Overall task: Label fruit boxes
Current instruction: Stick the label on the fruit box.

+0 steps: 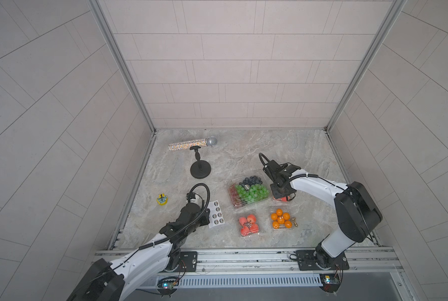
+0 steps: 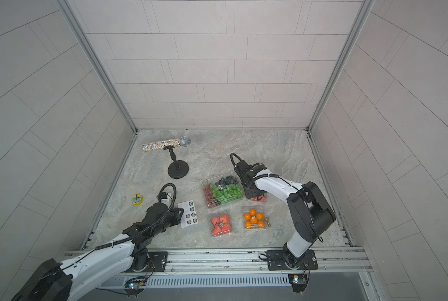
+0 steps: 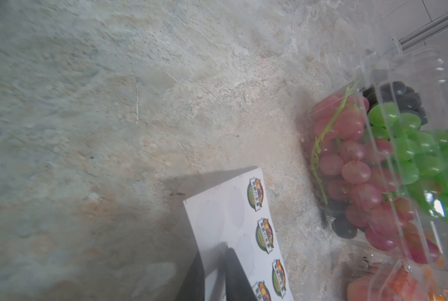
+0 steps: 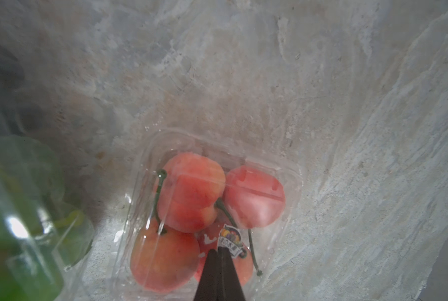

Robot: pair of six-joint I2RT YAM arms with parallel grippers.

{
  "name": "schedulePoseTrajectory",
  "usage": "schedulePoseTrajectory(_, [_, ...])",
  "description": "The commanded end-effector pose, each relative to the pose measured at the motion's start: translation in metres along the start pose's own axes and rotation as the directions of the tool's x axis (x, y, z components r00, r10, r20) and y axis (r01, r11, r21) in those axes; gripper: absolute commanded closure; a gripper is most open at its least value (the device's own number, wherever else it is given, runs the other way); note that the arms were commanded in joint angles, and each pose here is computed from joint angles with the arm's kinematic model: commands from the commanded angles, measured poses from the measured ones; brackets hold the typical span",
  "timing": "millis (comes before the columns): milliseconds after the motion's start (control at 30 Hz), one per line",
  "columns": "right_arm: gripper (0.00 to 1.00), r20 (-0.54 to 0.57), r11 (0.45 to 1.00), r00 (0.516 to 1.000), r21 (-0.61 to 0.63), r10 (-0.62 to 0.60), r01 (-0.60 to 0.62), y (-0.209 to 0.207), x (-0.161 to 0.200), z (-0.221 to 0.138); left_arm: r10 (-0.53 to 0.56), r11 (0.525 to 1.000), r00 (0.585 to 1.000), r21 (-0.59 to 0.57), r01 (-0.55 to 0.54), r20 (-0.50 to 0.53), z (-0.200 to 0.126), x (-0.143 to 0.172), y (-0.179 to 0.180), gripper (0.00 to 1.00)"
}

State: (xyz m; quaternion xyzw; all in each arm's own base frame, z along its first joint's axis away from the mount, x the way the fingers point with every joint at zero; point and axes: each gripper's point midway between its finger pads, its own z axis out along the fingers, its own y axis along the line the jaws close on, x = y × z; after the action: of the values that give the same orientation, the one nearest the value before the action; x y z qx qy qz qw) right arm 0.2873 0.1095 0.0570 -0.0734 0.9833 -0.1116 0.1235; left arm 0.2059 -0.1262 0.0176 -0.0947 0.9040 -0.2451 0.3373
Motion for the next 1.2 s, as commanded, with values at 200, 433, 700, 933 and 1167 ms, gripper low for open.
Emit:
schedulePoseTrajectory(200, [0.97, -0.022, 0.997, 1.000, -0.082, -0.006, 0.004, 0.017, 0.004, 0.008, 0.029, 1.000, 1.000, 0.001, -0.029, 0.005, -0.005, -0.001, 0.000, 0.81])
schedulePoseTrajectory(433, [0.69, 0.037, 0.993, 0.999, -0.120, 0.018, -0.014, 0.018, -0.005, -0.005, 0.027, 0.999, 1.000, 0.032, -0.027, 0.006, -0.006, -0.001, -0.005, 0.37])
schedulePoseTrajectory(700, [0.72, 0.113, 0.994, 0.991, -0.089, 0.067, -0.057, 0.003, -0.009, -0.013, 0.019, 1.000, 1.000, 0.003, -0.019, 0.024, -0.007, -0.005, -0.001, 0.12])
schedulePoseTrajectory(933, [0.86, 0.184, 0.984, 0.974, -0.143, 0.134, -0.108, -0.004, -0.016, -0.018, 0.019, 0.999, 0.999, -0.033, -0.018, 0.035, -0.008, -0.010, 0.002, 0.00])
schedulePoseTrajectory(1167, [0.96, 0.188, 0.983, 0.970, -0.134, 0.153, -0.129, -0.009, -0.019, -0.012, 0.026, 0.999, 0.999, -0.037, -0.025, 0.033, -0.009, -0.010, 0.002, 0.00])
